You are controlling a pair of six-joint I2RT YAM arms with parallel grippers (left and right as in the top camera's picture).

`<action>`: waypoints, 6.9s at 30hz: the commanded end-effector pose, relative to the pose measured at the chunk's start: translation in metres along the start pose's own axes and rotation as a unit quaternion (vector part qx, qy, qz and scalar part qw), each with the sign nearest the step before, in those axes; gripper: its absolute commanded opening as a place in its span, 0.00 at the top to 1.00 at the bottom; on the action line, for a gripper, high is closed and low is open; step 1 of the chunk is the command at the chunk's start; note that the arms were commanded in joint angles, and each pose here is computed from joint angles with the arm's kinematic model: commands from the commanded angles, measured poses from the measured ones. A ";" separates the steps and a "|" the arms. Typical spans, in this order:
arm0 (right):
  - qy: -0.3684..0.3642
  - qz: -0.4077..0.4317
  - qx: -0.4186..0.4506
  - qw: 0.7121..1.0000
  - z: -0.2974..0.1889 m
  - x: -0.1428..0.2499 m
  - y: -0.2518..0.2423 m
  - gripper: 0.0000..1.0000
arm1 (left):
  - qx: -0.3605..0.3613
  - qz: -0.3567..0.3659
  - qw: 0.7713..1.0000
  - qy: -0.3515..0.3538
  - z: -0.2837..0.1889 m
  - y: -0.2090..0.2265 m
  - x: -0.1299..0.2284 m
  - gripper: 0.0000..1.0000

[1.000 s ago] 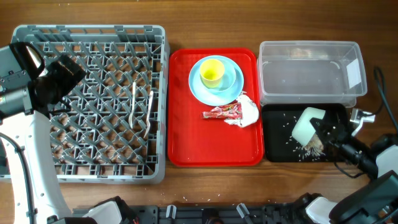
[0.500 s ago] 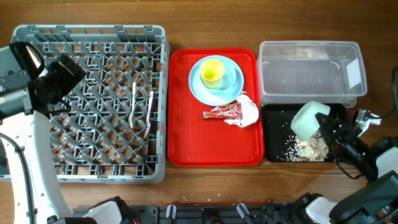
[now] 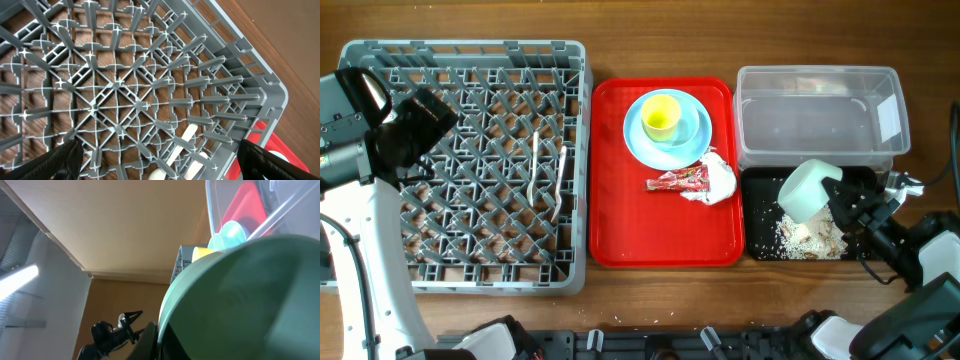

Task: Sort waste into correct bins and load items into the dishwasher rack
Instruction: 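Tip the green bowl over the black tray to dump the rice, then carry the empty green bowl back and set it on the red tray, then grasp the red snack wrapper with the right gripper, then move the wrapper over the clear bin and release it, then reach the right gripper to the white tissue and grasp it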

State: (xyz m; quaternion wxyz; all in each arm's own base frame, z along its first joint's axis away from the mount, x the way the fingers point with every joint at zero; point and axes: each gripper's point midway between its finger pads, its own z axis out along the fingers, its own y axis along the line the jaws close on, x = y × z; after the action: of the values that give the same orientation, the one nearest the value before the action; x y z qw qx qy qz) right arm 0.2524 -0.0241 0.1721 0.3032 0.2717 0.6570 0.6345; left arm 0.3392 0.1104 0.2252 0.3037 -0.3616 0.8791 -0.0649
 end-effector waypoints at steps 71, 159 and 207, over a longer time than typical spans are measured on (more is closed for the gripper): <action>0.353 -0.402 0.360 0.764 0.187 0.288 -0.084 0.96 | 0.006 -0.004 1.000 -0.003 -0.002 -0.002 -0.003 0.00; 0.478 -0.657 0.348 0.468 0.184 0.145 -0.163 0.96 | 0.006 -0.005 1.000 -0.003 -0.002 -0.002 -0.003 0.00; 0.210 -0.539 0.481 0.659 0.145 0.112 -0.052 0.21 | 0.006 -0.004 1.000 -0.003 -0.002 -0.002 -0.003 0.00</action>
State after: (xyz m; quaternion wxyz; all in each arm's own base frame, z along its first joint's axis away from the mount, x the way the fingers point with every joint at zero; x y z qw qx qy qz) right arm 0.2651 0.1907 0.1335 0.2529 -0.2130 0.9362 0.1190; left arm 0.3393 0.1104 0.2252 0.3035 -0.3616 0.8792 -0.0649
